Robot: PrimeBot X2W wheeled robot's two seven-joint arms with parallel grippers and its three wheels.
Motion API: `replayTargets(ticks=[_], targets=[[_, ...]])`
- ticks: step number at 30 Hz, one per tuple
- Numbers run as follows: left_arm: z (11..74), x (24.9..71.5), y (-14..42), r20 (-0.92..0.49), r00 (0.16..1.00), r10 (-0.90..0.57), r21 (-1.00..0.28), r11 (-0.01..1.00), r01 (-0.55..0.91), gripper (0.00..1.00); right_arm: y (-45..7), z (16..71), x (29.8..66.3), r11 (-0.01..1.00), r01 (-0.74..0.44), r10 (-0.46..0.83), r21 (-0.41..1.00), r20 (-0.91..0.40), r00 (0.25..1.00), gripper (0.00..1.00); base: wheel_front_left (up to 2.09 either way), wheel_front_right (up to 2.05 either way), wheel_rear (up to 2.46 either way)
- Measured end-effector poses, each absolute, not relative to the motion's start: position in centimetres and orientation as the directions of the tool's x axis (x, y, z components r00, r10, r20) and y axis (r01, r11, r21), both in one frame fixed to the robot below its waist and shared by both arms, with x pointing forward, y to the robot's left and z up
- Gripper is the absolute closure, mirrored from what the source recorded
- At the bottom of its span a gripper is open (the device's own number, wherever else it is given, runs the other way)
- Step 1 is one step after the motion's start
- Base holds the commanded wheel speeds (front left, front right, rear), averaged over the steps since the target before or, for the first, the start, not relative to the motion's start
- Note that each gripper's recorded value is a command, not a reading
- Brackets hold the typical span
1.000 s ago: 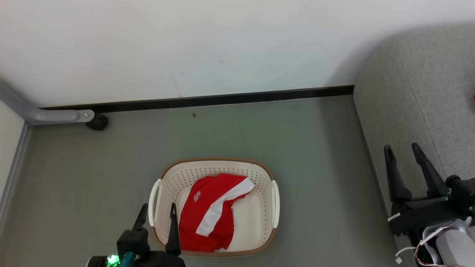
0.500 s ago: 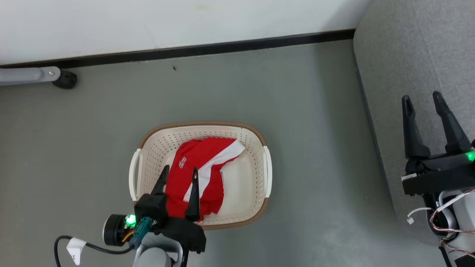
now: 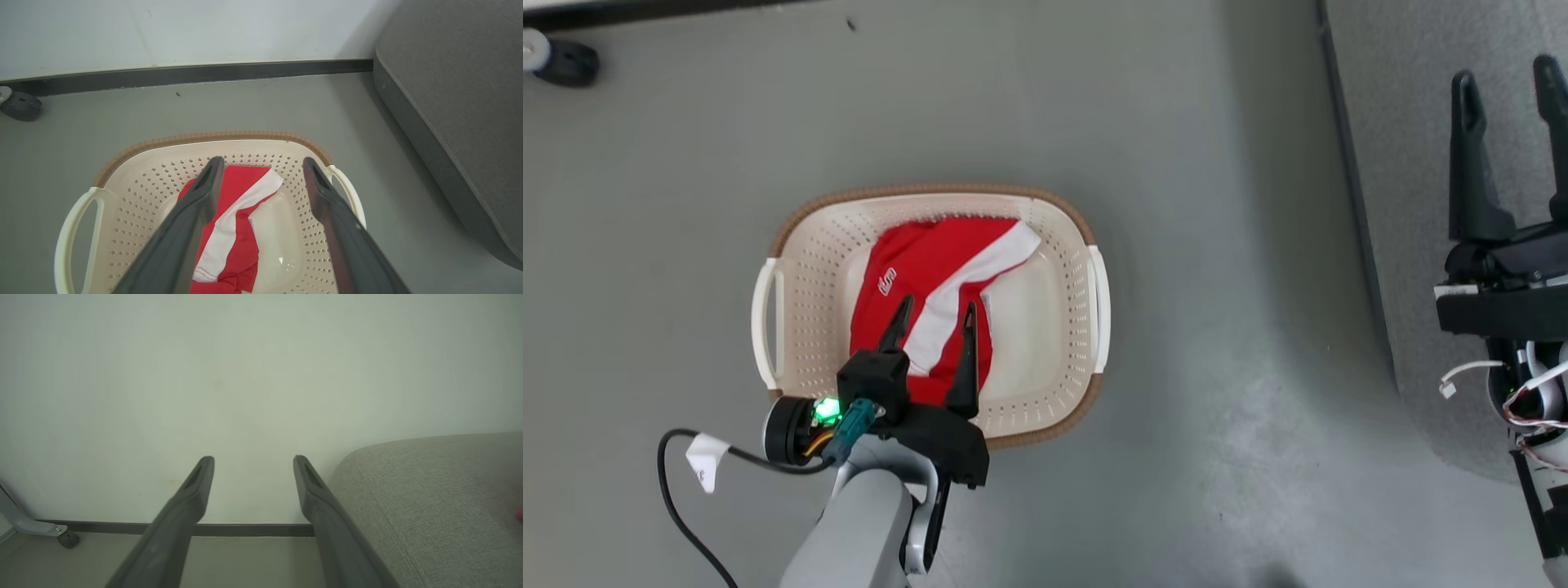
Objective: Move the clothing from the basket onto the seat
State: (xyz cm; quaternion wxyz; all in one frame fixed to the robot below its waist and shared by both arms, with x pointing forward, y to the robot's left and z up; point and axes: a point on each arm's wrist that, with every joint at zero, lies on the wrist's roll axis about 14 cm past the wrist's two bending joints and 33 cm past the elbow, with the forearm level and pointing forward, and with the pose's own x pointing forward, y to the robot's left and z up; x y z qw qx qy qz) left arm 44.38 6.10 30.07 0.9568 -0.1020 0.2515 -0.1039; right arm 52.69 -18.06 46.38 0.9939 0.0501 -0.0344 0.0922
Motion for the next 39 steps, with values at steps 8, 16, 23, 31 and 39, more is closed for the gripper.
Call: replayTargets(ticks=[8,16,23,31,39], targets=[[25.4,44.6,5.9,-0.559,0.791,-0.249,-0.242,0.961,0.131,0.00,-18.6,44.7,54.2,0.979,-0.190,0.184,0.080,0.071,0.980,0.00,0.00,0.00,0.00],[21.0,44.2,6.7,-0.655,0.723,-0.218,-0.211,0.972,0.102,0.00,-18.9,43.2,55.0,0.980,-0.186,0.182,0.076,0.064,0.981,0.00,0.00,0.00,0.00],[18.1,44.6,6.9,-0.703,0.681,-0.206,-0.191,0.977,0.098,0.00,-19.2,42.6,55.6,0.981,-0.184,0.179,0.067,0.075,0.981,0.00,0.00,0.00,0.00],[15.7,45.7,6.2,-0.725,0.653,-0.221,-0.174,0.975,0.137,0.00,-19.5,42.0,56.2,0.980,-0.190,0.185,0.050,0.088,0.979,0.00,0.00,0.00,0.00],[13.0,45.6,6.4,-0.766,0.607,-0.209,-0.159,0.978,0.137,0.00,-18.9,41.9,57.2,0.975,-0.221,0.215,0.036,0.121,0.969,0.00,0.00,0.00,0.00]])
